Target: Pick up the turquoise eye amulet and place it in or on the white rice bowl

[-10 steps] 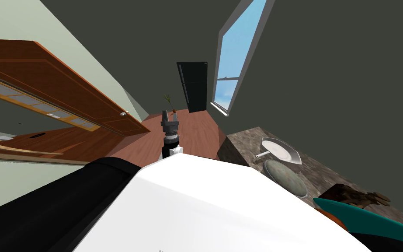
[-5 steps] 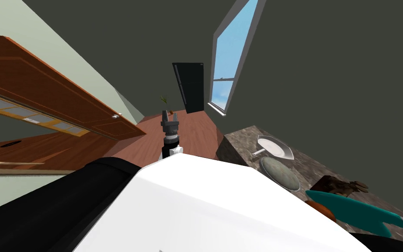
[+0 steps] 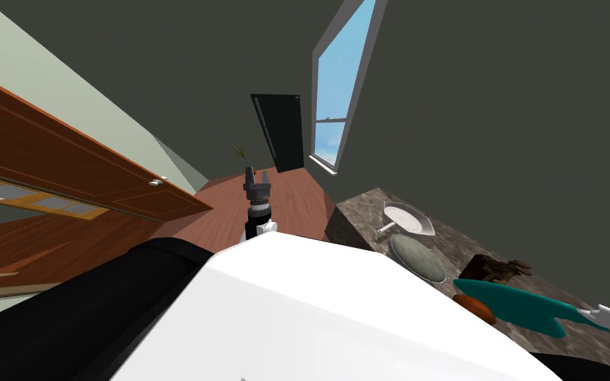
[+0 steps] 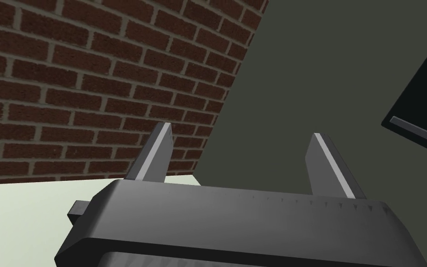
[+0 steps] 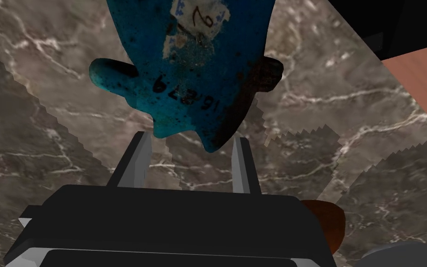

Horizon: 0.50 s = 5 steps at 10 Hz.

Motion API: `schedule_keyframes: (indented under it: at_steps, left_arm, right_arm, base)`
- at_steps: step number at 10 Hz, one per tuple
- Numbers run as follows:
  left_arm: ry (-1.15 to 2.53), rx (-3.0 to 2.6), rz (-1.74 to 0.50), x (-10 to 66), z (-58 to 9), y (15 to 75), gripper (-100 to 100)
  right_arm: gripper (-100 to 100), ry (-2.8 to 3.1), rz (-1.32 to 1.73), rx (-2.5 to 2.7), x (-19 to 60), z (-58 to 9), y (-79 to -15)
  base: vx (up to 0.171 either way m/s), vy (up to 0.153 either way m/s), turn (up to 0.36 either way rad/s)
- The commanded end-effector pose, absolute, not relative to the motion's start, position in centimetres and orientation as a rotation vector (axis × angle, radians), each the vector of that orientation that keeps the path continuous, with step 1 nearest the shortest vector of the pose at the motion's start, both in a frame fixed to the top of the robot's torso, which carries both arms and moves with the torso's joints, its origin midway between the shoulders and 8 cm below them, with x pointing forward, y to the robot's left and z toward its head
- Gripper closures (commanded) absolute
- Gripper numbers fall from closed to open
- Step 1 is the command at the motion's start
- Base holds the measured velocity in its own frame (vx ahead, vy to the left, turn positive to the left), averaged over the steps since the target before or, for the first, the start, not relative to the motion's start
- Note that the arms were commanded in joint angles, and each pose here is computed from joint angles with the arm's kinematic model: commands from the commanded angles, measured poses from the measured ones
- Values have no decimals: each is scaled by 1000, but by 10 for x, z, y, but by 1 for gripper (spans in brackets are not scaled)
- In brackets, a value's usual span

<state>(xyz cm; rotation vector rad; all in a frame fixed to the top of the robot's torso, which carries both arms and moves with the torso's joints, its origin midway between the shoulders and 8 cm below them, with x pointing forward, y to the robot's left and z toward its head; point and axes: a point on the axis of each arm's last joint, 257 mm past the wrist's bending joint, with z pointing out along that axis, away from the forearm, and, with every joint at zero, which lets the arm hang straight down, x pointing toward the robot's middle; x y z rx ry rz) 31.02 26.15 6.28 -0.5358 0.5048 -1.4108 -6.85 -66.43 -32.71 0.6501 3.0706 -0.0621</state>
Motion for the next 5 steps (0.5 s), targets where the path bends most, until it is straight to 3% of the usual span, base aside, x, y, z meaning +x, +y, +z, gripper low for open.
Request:
schedule_keyframes:
  at_steps: [1,5]
  left_arm:
    - [505,-536,-1411,310,63,261,0]
    - [505,-536,-1411,310,63,261,0]
  right_arm:
    - [100,3065,-26,645,-59,-323,-661]
    - [100,3061,60,646,-43,-312,-650]
  base:
    - [-55,-25,133]
    - [-82,-27,89]
